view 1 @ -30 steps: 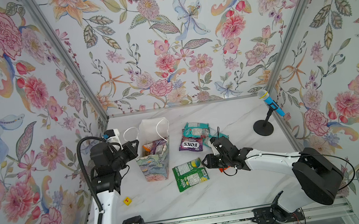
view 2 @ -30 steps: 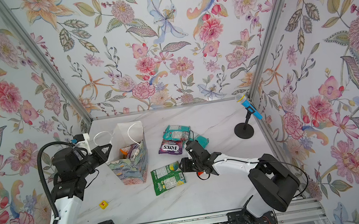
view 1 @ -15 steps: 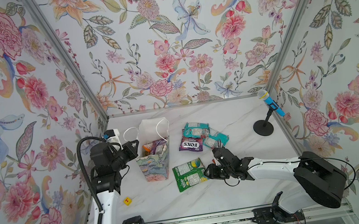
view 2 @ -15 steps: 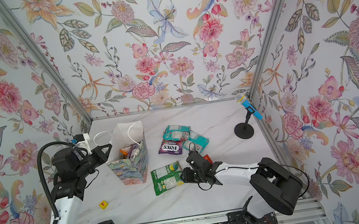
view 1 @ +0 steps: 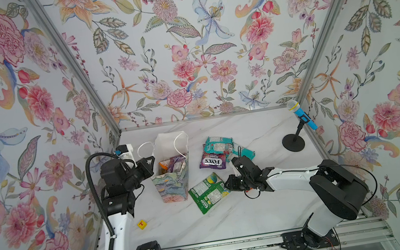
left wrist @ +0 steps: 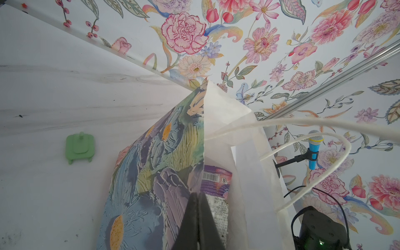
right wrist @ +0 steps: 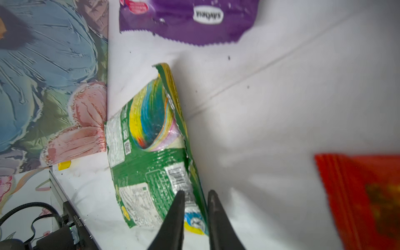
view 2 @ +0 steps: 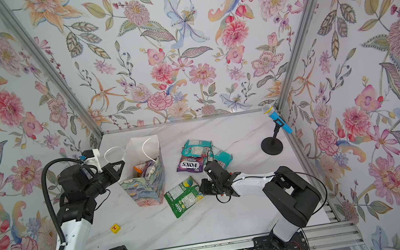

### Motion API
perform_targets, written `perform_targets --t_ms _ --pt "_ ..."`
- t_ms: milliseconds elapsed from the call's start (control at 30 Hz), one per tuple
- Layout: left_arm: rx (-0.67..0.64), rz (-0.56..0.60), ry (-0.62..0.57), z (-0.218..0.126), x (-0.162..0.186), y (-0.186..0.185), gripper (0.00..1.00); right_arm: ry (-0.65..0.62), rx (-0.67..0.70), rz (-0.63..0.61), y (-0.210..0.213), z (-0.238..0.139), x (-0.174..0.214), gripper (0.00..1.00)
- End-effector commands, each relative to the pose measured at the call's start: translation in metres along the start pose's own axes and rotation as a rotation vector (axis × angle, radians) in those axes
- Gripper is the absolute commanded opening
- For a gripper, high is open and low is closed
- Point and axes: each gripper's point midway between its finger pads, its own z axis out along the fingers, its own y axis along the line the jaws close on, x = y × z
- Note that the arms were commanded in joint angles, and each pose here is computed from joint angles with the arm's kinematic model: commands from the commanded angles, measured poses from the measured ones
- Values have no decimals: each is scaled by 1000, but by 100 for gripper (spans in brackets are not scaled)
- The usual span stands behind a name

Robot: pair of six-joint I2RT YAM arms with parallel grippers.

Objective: Place the snacks into the paper bag
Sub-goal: 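Grasp the green FOX'S Spring Tea packet edge with the right gripper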

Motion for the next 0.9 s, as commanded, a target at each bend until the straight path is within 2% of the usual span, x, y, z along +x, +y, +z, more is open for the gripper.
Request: perform_targets --t_ms 0,67,167,400,633,867 --pt "28 32 -21 -6 -4 -10 2 38 -36 -45 3 6 0 37" --pt "28 32 -20 -6 -3 -10 2 56 -60 -38 4 10 2 43" --pt "28 32 -20 -5 -4 -10 2 76 -89 -27 7 15 9 45" --pt "27 37 -18 -5 -5 -10 2 120 -217 54 16 26 29 43" --pt "28 38 -20 -6 -4 -11 2 121 -370 149 33 35 29 42" --pt "25 40 -17 -7 -3 -10 2 105 -414 182 39 35 24 40"
